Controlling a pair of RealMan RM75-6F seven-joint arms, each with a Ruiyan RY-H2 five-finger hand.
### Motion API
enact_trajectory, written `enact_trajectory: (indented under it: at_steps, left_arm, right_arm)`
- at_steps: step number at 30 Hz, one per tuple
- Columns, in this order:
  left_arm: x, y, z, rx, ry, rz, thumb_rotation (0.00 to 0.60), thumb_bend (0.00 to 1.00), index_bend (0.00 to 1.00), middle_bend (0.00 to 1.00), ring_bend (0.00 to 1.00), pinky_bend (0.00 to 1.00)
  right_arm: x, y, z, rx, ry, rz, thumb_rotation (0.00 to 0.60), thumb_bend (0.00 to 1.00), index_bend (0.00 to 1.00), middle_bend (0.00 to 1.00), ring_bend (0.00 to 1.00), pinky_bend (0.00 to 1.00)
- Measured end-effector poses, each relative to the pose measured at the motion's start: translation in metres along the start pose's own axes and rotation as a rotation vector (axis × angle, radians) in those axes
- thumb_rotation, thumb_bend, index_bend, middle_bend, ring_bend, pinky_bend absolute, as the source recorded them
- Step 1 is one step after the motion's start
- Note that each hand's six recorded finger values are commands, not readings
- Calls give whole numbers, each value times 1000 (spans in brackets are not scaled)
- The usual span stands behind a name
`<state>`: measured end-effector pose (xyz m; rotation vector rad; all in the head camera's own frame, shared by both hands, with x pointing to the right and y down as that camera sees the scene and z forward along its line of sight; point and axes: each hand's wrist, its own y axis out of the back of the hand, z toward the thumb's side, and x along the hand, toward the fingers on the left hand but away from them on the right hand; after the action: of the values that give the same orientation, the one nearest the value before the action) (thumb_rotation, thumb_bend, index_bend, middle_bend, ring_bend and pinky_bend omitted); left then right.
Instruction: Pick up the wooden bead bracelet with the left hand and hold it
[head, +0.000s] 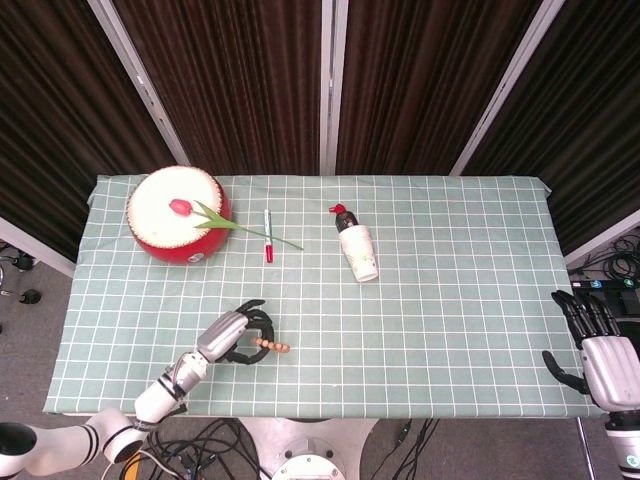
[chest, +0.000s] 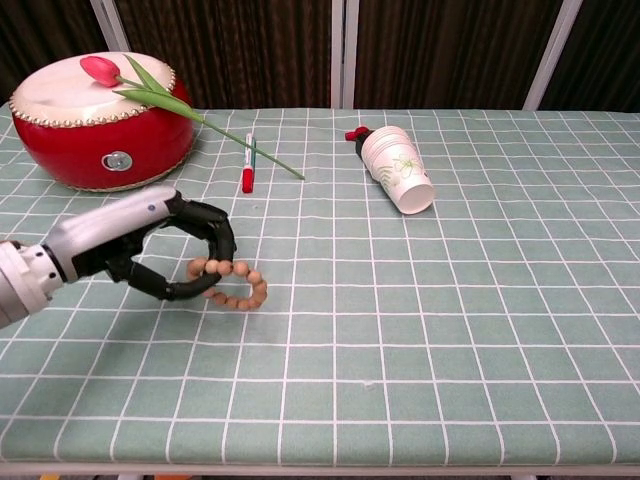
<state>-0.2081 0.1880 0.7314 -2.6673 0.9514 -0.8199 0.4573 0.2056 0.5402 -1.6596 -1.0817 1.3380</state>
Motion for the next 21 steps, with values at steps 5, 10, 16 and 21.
enact_trajectory:
  at_steps: [5,10,16,21]
  left_arm:
    - [-5,14,-1,-461,106,18,600,457,561,597,295,115]
    - [-12,20,-2,-856,222,7,600,457,524,565,295,118]
    - [-16,24,2,-1091,277,4,600,466,484,540,294,117]
    - [-15,24,4,-1145,264,11,600,366,437,520,294,115]
  right_arm:
    - [0,2,1,-1,3,-8,600,233,0,88,0,0]
    - [1,4,0,-3,2,-17,600,233,0,88,0,0]
    - [1,9,0,5,6,-32,600,233,0,89,0,0]
    - [1,11,0,9,3,-35,600,232,0,89,0,0]
